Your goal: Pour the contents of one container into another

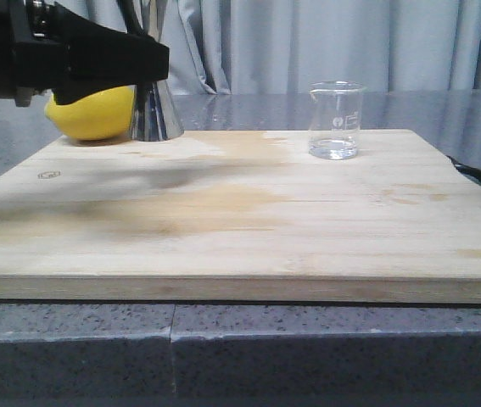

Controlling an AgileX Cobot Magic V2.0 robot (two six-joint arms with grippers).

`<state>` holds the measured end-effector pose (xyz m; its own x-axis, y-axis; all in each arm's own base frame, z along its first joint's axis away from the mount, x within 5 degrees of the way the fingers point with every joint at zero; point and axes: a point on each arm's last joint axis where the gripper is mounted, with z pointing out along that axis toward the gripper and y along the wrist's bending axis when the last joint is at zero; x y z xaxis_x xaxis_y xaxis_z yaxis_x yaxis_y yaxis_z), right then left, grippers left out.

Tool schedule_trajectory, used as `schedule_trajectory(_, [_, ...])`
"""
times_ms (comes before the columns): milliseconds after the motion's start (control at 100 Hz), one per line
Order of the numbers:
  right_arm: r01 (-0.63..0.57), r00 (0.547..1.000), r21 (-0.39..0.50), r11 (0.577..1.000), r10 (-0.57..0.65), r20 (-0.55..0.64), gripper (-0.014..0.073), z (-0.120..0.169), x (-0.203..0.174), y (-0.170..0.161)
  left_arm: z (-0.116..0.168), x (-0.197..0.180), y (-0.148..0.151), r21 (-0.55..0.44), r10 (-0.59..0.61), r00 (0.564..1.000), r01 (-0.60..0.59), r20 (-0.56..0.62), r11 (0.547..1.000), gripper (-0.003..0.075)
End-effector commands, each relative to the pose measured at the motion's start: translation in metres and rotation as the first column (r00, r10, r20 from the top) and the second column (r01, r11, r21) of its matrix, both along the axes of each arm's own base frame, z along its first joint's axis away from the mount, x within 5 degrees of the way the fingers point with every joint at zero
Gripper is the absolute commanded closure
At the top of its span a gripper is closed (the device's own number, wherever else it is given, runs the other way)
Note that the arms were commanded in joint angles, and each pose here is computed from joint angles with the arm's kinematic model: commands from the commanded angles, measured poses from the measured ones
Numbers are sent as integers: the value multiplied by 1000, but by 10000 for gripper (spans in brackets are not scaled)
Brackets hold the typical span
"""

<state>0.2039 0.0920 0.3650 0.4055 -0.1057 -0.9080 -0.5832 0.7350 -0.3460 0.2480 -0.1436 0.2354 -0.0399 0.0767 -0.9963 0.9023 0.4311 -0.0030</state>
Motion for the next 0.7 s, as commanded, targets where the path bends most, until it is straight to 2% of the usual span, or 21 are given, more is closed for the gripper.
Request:
schedule_trajectory(0, [-35,997,52,998,32,72,61,19,-9,1,17,6,-2,-120,-4,999,10,49,993,739])
schedule_trajectory(690, [-22,998,42,999,20,56,61,17,-8,1,-4,18,-6,-108,-24,999,27,27,994,739])
